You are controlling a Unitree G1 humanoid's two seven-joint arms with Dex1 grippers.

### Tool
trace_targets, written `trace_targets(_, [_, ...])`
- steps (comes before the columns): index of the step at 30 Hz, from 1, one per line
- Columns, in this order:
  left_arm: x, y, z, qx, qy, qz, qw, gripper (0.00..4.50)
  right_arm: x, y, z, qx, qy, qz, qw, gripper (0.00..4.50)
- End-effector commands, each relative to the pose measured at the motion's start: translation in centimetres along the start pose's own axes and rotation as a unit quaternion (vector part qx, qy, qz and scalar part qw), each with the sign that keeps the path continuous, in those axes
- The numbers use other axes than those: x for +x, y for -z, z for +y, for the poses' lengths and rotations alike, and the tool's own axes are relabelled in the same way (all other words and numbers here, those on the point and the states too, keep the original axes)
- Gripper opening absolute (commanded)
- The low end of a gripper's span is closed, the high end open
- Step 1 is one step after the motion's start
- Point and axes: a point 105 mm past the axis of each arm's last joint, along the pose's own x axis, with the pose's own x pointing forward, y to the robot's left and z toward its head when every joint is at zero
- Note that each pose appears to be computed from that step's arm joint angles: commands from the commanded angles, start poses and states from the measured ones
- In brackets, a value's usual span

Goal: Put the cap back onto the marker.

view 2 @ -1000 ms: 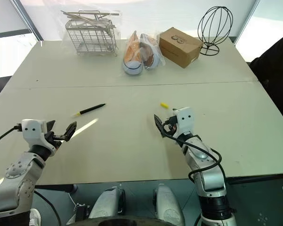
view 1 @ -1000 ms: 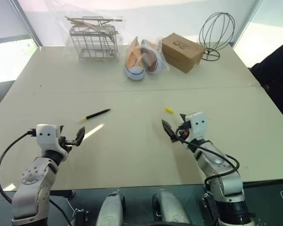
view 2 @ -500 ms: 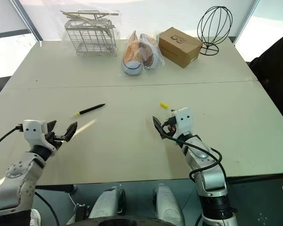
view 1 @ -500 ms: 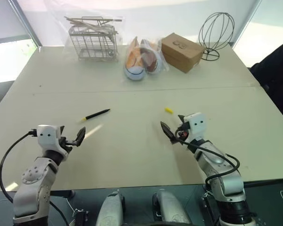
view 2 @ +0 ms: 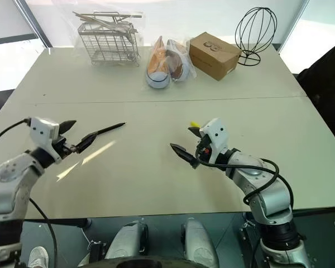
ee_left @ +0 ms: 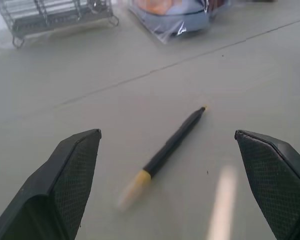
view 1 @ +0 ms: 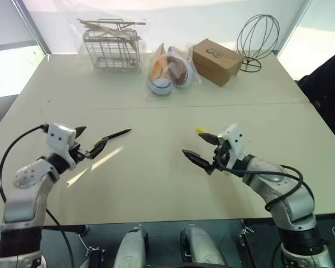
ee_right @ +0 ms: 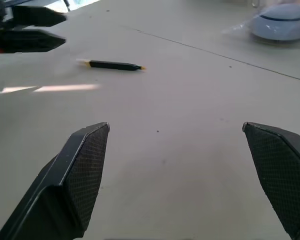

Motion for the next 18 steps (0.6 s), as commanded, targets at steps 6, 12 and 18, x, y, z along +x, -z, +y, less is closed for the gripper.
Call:
trace_targets(6, [3.2,-0.4,-0.2,0.044,0.086,0.014,0.995,4.5,-0.5,-1.9,1.5,-0.028,-0.042,-0.009,0.999,4.41])
trace_targets(12, [5.0,0.5,-0.9,0.048,0.141,0.046,0.988,4.5,-0.9,-1.8,1.6,-0.028,-0.035,-0.006,0.999,4.41])
trace_targets(18, [5.8,2.6,-0.2,0.034,0.152,0.09,0.984,4.5,-1.0,-1.8,1.9,-0.024,-0.024,-0.007,0.999,4.41])
